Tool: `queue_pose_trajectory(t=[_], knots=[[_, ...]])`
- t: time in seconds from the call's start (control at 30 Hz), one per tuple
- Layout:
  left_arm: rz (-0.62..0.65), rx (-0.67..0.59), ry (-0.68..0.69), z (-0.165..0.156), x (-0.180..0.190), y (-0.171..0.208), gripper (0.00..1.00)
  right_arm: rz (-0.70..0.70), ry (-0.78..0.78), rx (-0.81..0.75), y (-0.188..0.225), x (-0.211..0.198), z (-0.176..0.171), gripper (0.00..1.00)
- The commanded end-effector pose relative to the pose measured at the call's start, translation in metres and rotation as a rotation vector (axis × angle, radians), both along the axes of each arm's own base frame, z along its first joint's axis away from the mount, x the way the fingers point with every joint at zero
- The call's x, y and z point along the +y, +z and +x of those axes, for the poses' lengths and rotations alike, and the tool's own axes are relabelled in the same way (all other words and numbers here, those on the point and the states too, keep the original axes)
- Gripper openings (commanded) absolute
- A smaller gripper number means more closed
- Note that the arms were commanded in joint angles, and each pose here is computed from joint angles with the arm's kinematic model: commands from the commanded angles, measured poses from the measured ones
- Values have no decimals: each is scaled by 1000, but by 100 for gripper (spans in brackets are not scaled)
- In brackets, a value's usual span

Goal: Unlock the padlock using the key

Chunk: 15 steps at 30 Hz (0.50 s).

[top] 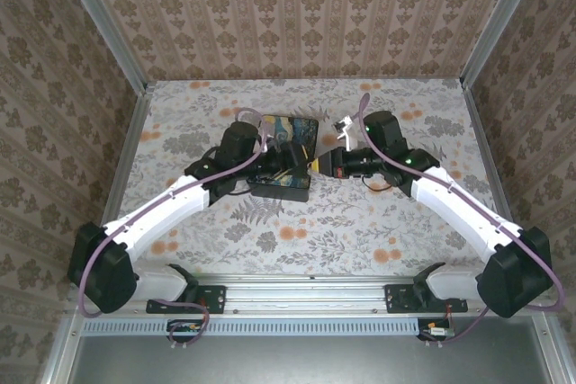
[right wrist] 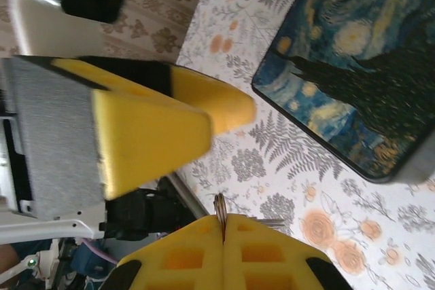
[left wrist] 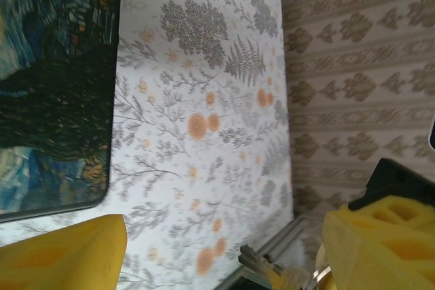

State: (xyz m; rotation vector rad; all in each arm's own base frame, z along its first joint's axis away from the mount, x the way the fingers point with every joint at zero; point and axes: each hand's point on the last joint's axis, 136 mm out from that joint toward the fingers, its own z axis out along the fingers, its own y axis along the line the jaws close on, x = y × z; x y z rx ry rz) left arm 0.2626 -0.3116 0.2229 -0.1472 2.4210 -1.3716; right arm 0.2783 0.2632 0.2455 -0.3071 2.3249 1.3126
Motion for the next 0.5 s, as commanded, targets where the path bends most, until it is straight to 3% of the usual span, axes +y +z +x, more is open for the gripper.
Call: queue_pose_trajectory(t=[0.0,0.2,0.47], knots=[[-172,166,100,5,-6,7,78,42,34,-49,17,14,5,0],[-303,350,197,3,3,-5,79,76,30,-87,19,32,15,0],[-401,407,230,4,6,7,75,72,58,-101,5,61,17,0]])
